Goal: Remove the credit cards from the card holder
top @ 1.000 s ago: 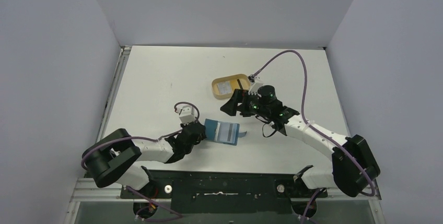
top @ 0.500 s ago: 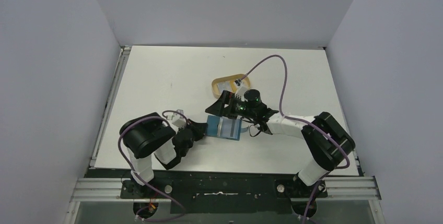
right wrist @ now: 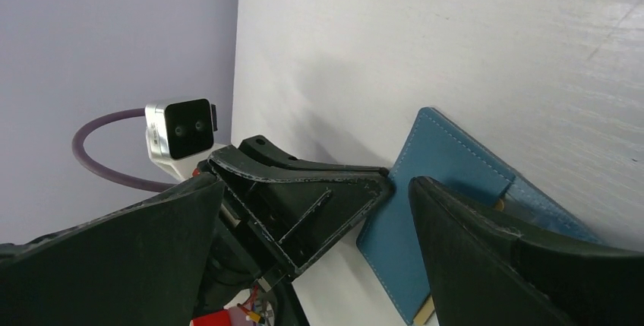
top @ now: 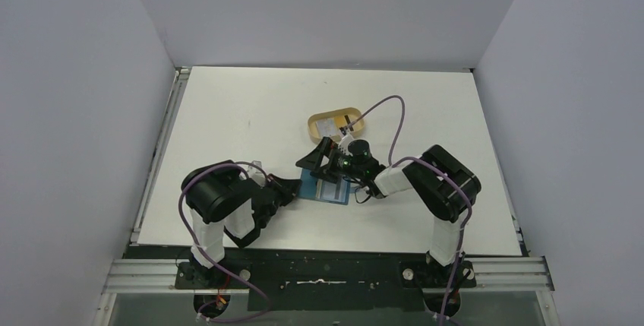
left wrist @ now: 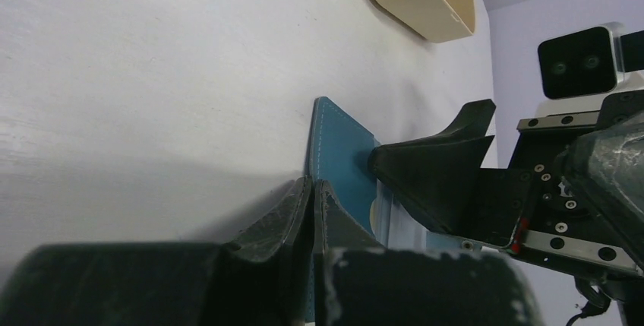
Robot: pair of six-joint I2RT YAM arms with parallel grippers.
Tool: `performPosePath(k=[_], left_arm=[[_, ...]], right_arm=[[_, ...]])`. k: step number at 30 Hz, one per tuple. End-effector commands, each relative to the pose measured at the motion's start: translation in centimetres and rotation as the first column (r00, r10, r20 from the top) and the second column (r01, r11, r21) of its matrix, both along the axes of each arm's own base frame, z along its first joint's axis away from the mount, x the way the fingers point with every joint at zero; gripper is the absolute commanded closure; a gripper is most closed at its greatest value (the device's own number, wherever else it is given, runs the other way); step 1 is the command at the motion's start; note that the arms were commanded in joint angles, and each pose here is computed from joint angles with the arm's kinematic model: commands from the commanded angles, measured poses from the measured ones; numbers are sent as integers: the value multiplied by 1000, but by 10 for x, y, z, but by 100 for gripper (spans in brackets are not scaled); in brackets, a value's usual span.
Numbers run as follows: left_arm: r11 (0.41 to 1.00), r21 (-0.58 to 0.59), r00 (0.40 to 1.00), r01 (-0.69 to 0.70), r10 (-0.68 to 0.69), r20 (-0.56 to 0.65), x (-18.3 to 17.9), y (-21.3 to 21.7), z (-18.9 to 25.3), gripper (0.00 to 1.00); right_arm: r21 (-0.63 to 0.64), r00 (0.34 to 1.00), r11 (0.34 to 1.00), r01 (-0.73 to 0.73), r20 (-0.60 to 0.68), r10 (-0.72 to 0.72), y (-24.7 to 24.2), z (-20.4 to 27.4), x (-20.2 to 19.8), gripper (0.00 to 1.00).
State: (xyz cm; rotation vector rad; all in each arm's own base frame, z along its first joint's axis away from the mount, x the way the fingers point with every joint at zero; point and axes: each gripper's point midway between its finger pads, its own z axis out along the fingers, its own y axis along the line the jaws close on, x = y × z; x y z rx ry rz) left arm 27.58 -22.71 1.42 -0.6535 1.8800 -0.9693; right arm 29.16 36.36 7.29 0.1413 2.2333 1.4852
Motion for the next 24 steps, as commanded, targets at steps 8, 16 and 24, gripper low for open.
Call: performPosePath(k=[8, 16, 24], left_arm=[[999, 54, 994, 4, 2, -105, -11, 14, -32, 100], [998, 68, 991, -17, 26, -132, -14, 21, -41, 100], [997, 68, 985, -41, 52, -165, -16, 26, -51, 100]], right_arm=[[0, 987, 987, 159, 1, -159, -20, -10, 20, 0], [-283, 993, 954, 98, -32, -112, -44, -29, -5, 0], [-335, 993, 941, 48, -89, -82, -33, -46, -22, 0]])
